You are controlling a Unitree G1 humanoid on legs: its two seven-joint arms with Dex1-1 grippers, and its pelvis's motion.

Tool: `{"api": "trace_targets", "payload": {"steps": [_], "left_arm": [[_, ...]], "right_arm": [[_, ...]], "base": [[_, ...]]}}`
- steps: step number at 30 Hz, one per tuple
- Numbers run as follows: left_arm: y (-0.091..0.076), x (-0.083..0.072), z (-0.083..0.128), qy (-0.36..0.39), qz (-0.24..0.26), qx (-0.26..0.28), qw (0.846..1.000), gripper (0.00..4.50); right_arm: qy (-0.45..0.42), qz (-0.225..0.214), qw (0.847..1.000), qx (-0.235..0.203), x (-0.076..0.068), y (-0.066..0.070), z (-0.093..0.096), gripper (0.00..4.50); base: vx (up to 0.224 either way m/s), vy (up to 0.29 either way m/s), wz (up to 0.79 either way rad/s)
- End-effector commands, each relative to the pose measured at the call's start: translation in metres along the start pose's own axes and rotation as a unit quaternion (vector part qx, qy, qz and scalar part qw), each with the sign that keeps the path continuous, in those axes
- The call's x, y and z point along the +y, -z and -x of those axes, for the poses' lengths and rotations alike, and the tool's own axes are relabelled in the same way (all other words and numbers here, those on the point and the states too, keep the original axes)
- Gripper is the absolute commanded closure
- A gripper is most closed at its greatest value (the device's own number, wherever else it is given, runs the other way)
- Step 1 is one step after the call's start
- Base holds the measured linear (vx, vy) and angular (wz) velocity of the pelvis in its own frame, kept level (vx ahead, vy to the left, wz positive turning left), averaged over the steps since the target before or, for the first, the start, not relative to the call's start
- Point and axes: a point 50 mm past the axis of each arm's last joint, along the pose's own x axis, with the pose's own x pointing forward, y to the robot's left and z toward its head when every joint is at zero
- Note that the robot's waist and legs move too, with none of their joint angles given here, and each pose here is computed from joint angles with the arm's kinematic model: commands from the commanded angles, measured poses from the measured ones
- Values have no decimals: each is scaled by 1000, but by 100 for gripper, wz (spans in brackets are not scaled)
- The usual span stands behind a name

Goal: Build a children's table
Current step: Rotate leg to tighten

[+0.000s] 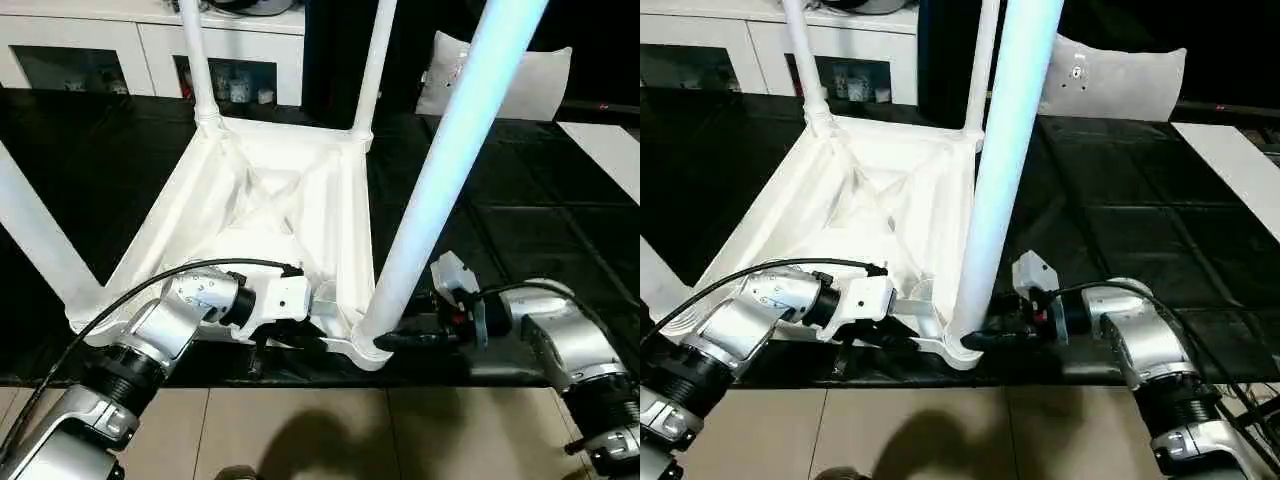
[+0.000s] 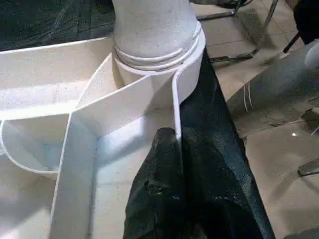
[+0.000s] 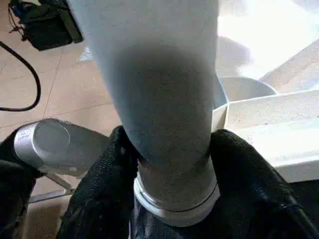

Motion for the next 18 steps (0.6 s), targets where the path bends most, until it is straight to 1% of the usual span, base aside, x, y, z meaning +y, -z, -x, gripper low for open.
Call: {"api": "trace_targets", "payload": {"steps": [1, 7, 10, 13, 14, 15, 16, 17, 18], "left_arm": [[3, -10, -9, 45, 0, 5, 999, 450], [1, -12, -12, 40, 19, -15, 999, 450], [1, -15, -14, 45, 19, -15, 999, 450], [2, -14, -14, 42, 15, -11, 999, 450], [1, -14, -14, 41, 15, -11, 999, 450], [1, -13, -14, 40, 16, -11, 999, 450], [1, -13, -14, 39, 16, -11, 999, 450], [0, -12, -14, 39, 17, -11, 999, 450], [0, -12, -14, 39, 16, -11, 999, 450]], "right_arm": [[-11, -5, 1000, -7, 0, 0, 0, 248], [-10, -26, 999, -37, -1, 5, -12, 257], [23, -18, 999, -29, -10, 11, -18, 258], [38, -27, 999, -22, -15, 15, -19, 258], [46, -42, 998, -24, -17, 17, -18, 258], [53, -58, 997, -26, -20, 19, -17, 203], [56, -63, 996, -29, -22, 20, -15, 203], [58, -65, 996, -32, -22, 21, -13, 189], [55, -59, 996, -33, -21, 21, -10, 183]], "base": [[0, 0, 0], [0, 0, 0], [0, 0, 0], [0, 0, 0], [0, 0, 0], [0, 0, 0], [0, 0, 0], [0, 0, 0], [0, 0, 0]]}}
